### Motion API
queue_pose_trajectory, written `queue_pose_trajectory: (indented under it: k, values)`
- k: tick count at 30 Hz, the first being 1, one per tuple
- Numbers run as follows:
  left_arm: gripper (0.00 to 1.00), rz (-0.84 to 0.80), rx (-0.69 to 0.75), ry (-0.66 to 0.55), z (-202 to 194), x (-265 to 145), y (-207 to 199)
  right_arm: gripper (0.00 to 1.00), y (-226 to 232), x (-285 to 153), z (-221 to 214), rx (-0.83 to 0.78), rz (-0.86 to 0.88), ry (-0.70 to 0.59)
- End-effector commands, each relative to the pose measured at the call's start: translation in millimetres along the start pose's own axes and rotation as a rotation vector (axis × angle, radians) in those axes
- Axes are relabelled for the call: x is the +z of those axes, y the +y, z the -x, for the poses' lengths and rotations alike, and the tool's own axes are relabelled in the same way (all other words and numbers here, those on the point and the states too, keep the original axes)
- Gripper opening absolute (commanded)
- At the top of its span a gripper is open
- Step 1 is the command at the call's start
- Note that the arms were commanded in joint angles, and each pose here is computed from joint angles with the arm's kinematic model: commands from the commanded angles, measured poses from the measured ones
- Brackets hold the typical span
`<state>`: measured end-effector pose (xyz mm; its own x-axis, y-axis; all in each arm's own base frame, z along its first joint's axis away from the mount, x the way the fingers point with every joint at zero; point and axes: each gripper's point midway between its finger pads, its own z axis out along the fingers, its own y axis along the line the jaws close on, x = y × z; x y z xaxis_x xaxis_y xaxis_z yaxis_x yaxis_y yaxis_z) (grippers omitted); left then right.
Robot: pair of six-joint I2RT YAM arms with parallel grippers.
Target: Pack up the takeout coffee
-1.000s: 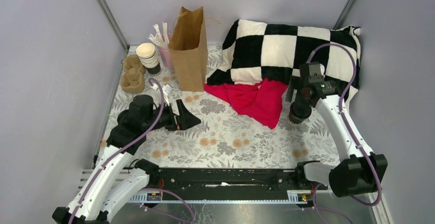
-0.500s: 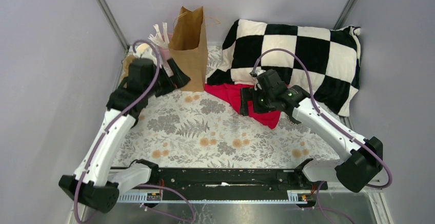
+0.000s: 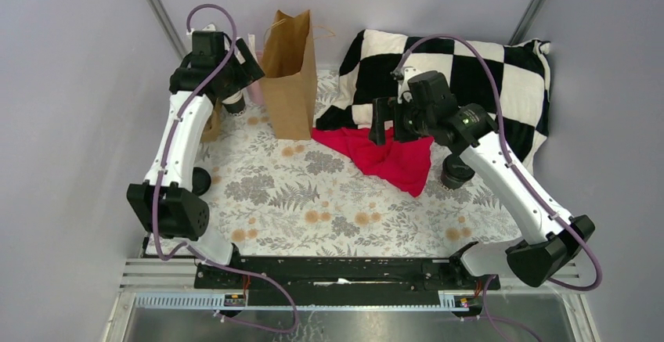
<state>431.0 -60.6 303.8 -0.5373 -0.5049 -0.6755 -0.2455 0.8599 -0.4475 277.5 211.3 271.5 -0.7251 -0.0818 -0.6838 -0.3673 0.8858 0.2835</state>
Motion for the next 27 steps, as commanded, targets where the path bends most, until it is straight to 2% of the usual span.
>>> queue_pose_trajectory:
  k: [1, 4, 6, 9, 13, 20, 23, 27]
  values:
    - [0.91, 0.073, -0.051, -0.161, 57, -23, 34, 1.00, -25, -1, 3, -0.023, -0.053, 0.036]
    - [0.91, 0.145, -0.234, -0.178, 64, -19, 85, 1.00, -32, -5, 6, -0.034, -0.060, 0.030]
    - [0.88, 0.131, -0.376, -0.199, 67, -21, 110, 1.00, -34, -7, 4, -0.037, -0.066, 0.032]
    - [0.87, 0.044, -0.490, -0.246, 64, -24, 118, 1.00, -36, -6, -5, -0.046, -0.061, 0.040]
    - [0.89, -0.130, -0.426, -0.258, 66, -32, 88, 1.00, -43, -5, -16, -0.073, -0.093, 0.054]
    - [0.95, -0.348, -0.323, -0.174, 44, -21, 46, 1.00, -34, 2, -20, -0.135, -0.087, 0.057]
    - [0.94, -0.380, -0.230, -0.194, 54, -24, 15, 1.00, -32, 2, -21, -0.138, -0.080, 0.059]
    - [0.93, -0.334, -0.218, -0.219, 58, -37, 7, 1.00, -33, -1, -22, -0.137, -0.083, 0.055]
